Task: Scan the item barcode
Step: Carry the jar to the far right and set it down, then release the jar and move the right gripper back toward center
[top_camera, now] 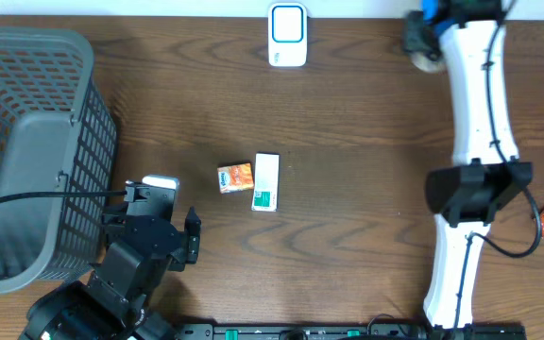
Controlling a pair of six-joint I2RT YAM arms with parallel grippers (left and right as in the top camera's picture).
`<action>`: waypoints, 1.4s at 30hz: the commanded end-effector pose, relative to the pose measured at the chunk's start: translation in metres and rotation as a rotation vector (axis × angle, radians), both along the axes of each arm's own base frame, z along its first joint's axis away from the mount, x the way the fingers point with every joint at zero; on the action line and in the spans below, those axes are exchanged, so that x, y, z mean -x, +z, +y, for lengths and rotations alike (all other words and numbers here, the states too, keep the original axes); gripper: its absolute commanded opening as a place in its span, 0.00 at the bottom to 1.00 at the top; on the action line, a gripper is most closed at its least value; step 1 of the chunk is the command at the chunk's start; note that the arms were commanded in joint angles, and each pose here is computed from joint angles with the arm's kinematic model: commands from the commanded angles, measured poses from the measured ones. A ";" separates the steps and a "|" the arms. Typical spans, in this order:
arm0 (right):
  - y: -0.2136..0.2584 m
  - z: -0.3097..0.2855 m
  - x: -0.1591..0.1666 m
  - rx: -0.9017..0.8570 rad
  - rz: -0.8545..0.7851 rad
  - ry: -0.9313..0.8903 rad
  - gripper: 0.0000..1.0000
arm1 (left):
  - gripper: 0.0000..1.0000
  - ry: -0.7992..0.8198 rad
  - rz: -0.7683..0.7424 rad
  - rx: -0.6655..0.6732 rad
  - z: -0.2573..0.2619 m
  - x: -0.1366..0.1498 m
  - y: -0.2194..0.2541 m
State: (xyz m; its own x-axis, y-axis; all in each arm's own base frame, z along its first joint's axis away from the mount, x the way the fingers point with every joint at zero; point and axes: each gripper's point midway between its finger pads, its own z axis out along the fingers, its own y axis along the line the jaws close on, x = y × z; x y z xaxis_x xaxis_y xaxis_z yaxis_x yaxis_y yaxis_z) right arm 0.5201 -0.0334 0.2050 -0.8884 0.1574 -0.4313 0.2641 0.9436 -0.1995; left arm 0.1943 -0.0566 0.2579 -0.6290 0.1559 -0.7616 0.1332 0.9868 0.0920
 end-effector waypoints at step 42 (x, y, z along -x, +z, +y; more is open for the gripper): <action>0.116 -0.258 0.131 -0.526 -0.445 -0.568 0.99 | 0.85 0.010 -0.001 -0.007 0.002 0.000 -0.001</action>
State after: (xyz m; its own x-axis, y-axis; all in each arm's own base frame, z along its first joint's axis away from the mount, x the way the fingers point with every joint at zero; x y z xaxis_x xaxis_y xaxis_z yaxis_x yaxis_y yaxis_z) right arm 0.3772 -0.3442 0.2356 -0.3995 0.8508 -0.3414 0.7773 0.5118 0.3658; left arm 0.1943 -0.0566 0.2579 -0.6290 0.1559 -0.7616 0.1332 0.9868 0.0920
